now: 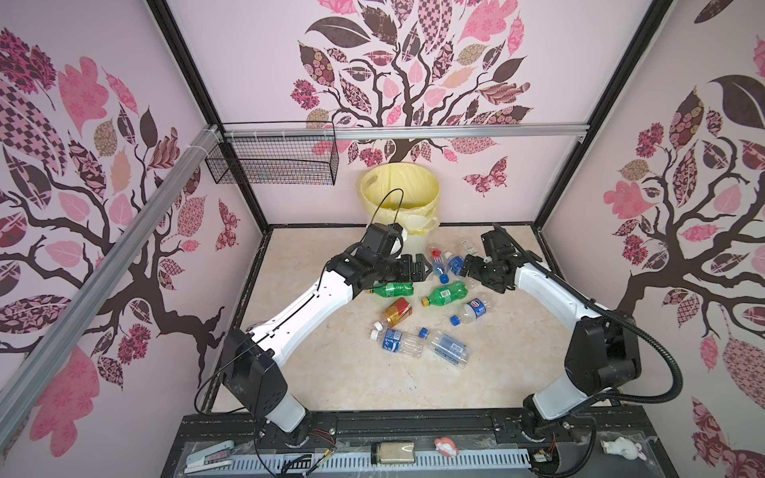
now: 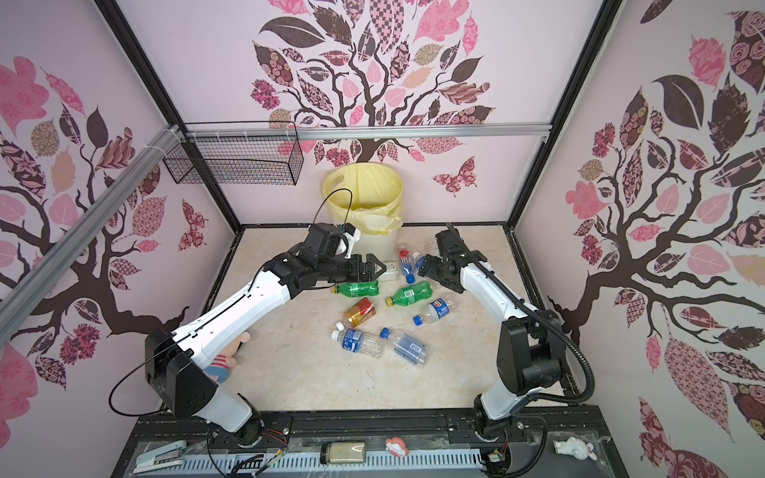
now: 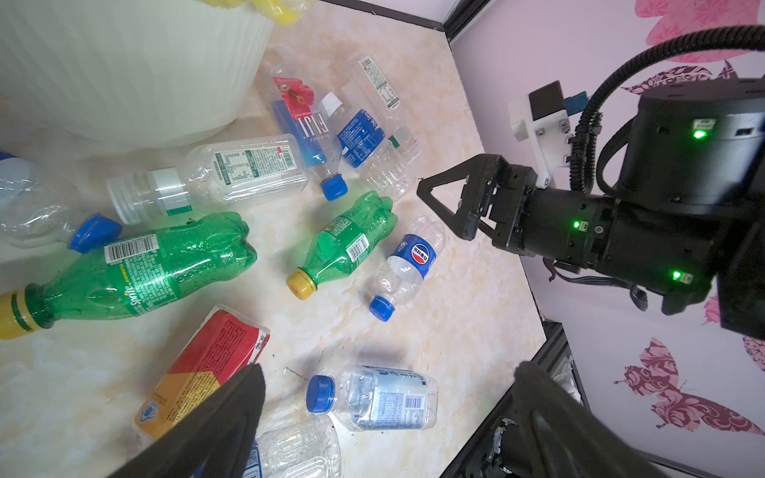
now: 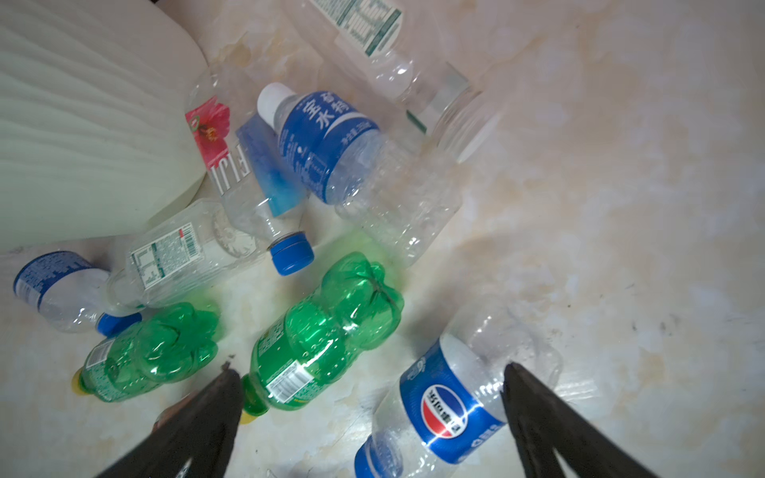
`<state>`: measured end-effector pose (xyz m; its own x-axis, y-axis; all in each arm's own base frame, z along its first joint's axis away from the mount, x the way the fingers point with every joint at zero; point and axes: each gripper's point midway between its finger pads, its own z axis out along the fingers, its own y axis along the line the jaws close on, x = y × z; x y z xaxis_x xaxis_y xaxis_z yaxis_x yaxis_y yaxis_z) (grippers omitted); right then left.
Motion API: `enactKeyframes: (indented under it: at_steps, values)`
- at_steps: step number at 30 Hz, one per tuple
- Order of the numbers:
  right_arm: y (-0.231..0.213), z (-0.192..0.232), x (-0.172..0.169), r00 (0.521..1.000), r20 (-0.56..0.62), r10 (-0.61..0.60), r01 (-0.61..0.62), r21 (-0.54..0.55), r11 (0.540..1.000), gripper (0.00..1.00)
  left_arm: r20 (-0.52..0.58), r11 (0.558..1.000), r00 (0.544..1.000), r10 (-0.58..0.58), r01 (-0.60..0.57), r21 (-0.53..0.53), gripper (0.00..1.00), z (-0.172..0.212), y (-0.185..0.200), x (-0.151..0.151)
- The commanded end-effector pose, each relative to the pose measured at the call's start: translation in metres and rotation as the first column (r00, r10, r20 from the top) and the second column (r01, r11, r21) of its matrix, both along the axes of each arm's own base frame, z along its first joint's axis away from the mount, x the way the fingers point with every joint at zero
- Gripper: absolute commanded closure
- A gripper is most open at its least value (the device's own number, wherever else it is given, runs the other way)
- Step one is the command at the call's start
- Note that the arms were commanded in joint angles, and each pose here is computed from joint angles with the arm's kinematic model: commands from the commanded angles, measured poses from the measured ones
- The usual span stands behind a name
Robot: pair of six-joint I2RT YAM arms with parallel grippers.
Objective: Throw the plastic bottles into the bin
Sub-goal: 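Lower right gripper onto the Pepsi-label bottle while left gripper reaches a blue-cap bottle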
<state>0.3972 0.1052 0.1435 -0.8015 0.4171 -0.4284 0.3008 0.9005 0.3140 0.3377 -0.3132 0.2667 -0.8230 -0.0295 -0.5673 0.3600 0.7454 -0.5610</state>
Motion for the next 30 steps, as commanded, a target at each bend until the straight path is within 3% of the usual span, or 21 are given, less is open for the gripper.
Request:
enactKeyframes:
  at_steps: [1,11,30]
  values:
    - [0.021,-0.015,-0.009,0.996,-0.084,-0.008,0.013,0.061,0.998,0.00,0.018,1.000,0.999,-0.027,0.027,-0.005,0.03,0.000,-0.004,0.000]
    - [0.034,-0.047,-0.008,0.986,-0.161,-0.036,0.055,0.114,0.992,0.00,0.021,1.000,0.999,-0.030,0.030,0.004,0.03,0.000,-0.003,0.000]
    - [-0.022,-0.041,-0.033,0.977,-0.137,-0.163,0.152,-0.089,0.984,0.00,0.011,0.999,0.999,-0.033,0.033,-0.010,0.03,-0.001,-0.009,0.004]
